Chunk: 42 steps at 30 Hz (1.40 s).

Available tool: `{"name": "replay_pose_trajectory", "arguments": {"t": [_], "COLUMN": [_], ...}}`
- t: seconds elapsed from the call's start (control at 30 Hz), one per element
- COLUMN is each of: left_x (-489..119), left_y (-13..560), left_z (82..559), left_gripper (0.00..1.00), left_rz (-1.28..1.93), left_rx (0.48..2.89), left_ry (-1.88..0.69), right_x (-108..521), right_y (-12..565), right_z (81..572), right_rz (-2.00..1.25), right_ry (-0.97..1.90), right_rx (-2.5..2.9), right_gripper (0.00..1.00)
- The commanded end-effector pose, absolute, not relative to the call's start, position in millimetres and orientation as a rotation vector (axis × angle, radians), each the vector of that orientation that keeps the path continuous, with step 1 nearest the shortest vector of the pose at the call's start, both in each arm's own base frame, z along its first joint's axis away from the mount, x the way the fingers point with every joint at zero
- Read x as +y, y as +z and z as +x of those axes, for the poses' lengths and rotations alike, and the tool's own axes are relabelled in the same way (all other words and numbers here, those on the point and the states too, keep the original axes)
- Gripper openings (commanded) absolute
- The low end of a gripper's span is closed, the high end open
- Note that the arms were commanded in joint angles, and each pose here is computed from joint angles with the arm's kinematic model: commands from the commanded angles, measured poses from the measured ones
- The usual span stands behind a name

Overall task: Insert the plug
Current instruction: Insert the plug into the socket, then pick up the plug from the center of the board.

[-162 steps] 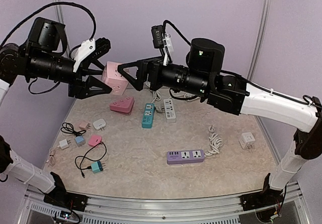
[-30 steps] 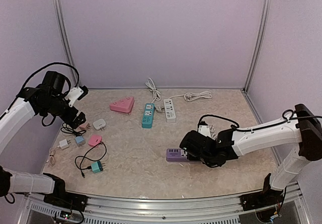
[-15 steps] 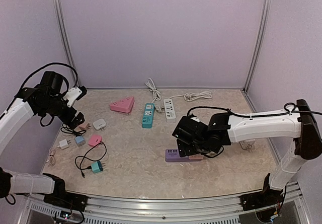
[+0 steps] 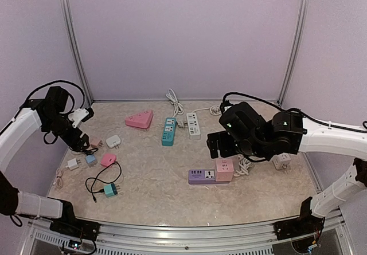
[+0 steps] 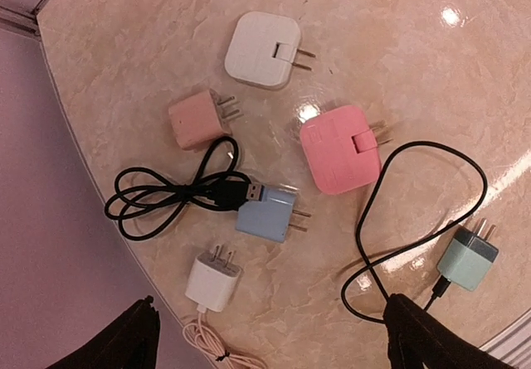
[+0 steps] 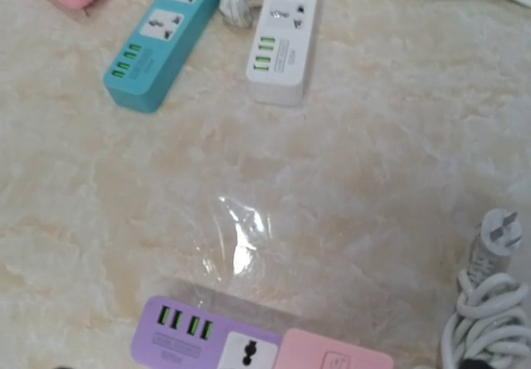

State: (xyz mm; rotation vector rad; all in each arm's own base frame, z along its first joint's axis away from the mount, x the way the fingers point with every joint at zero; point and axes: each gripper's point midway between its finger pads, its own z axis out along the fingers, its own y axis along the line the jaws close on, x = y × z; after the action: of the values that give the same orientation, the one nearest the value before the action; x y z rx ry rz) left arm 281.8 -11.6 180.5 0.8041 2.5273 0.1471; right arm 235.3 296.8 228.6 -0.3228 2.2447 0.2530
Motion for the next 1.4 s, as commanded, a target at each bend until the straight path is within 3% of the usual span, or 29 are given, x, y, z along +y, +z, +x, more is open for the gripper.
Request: {"name": "replay_pose_trajectory", "arguments": {"t": [0.0,0.13,0.37,0.5,0.93,1.37], "left_x": [-39.6,-30.5,22.7,38.9,30.2,38.3], "left_y": [150.9,129.5,91.9,73.8,71.9,98.8], "left_z": [253.8,248.4,271.3,283.8,311.3,370.0], "left_gripper": [0.91,0.93,0.72,0.67,0.67,0.7], "left_rz": [1.076,1.16,0.969,0.86,0.803,0.558], "left_rx": [2.575,2.49,2.705,2.757,2.702,2.64], "left_ry": [-0.119,0.009,0.225,0.214,0.089,0.104], "right_x": [291.5,290.5,304.0,310.2,315.0,297.0], "right_y": [230.5,231.8,223.8,213.8,210.0,212.7], "right_z": [237.3,238.9,246.1,249.2,256.7,271.6], "right_rz": [-0.362,-0.381,-0.436,-0.478,-0.481,-0.375], "right_ry": [0.26,0.266,0.246,0.196,0.165,0.163], "right_rx": [2.176,2.142,2.132,2.159,2.188,2.22], "right_gripper": [1.0,1.0,1.0,1.0,1.0,1.0]}}
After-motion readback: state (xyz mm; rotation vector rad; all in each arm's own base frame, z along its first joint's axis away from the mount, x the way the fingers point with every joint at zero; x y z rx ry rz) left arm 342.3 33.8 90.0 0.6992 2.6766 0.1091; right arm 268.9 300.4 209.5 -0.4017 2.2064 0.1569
